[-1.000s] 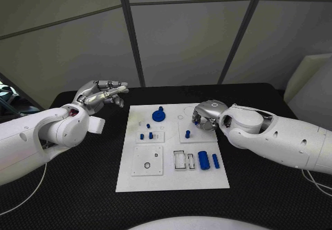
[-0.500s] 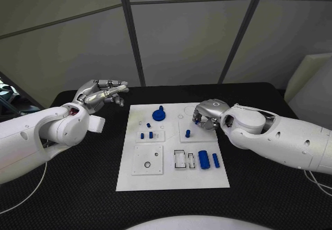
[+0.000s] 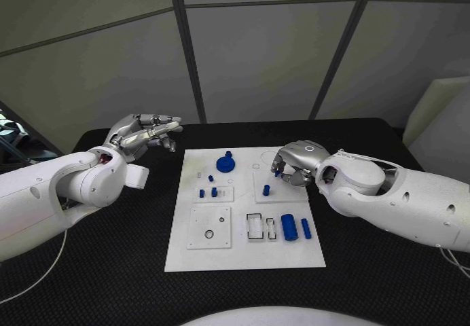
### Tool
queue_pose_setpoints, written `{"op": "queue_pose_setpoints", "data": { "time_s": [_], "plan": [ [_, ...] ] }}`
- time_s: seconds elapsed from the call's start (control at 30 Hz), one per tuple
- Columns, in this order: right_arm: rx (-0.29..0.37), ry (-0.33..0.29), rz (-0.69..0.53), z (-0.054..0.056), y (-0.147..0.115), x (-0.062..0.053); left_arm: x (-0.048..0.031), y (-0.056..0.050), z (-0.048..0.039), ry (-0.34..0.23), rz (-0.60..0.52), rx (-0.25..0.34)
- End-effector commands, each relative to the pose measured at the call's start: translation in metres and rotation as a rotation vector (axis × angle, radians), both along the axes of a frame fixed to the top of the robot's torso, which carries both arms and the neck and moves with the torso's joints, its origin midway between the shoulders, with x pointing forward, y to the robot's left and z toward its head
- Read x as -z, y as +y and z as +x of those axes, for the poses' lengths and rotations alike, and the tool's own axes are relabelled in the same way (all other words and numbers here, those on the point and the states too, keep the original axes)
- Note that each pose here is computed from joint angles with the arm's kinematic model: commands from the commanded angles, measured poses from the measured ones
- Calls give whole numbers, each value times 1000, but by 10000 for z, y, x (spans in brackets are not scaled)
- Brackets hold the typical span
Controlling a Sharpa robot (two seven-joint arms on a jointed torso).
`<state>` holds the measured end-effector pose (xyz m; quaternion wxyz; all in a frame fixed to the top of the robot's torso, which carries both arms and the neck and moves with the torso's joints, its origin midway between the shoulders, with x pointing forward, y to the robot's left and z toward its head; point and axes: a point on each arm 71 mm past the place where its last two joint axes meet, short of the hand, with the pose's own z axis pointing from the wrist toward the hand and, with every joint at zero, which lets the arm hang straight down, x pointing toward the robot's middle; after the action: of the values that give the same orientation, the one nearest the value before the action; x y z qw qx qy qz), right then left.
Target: Assemble the parts on the task board
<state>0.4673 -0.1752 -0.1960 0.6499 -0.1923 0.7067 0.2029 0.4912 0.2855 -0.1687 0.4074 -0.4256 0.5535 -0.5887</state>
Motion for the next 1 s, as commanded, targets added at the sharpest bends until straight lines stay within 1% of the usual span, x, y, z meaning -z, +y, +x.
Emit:
{"op": "queue_pose_setpoints", "data": {
  "time_s": [0.03,0.13,0.2,0.27,0.4,0.53,0.6,0.77,0.9,1.0],
  "plan": [
    [-10,-24,45,-54,43,-97,-6,-7,3,3,-8,9],
    [-42,-32,77,-151,146,-194,-2,-13,11,4,-8,10],
    [-67,-31,93,-212,232,-238,5,-22,23,6,-9,11],
    [-84,-28,102,-245,291,-259,10,-26,32,7,-9,11],
    [-140,-15,133,-326,523,-301,27,-50,63,12,-13,10],
    [-184,-1,150,-354,722,-300,44,-103,99,17,-22,10],
    [-208,9,152,-367,831,-271,54,-144,117,18,-27,14],
    [-259,42,141,-414,1040,-144,66,-220,137,20,-34,24],
    [-279,64,134,-443,1122,-50,71,-254,145,22,-36,28],
    [-290,86,135,-479,1165,48,71,-292,147,22,-41,40]
  ]
}}
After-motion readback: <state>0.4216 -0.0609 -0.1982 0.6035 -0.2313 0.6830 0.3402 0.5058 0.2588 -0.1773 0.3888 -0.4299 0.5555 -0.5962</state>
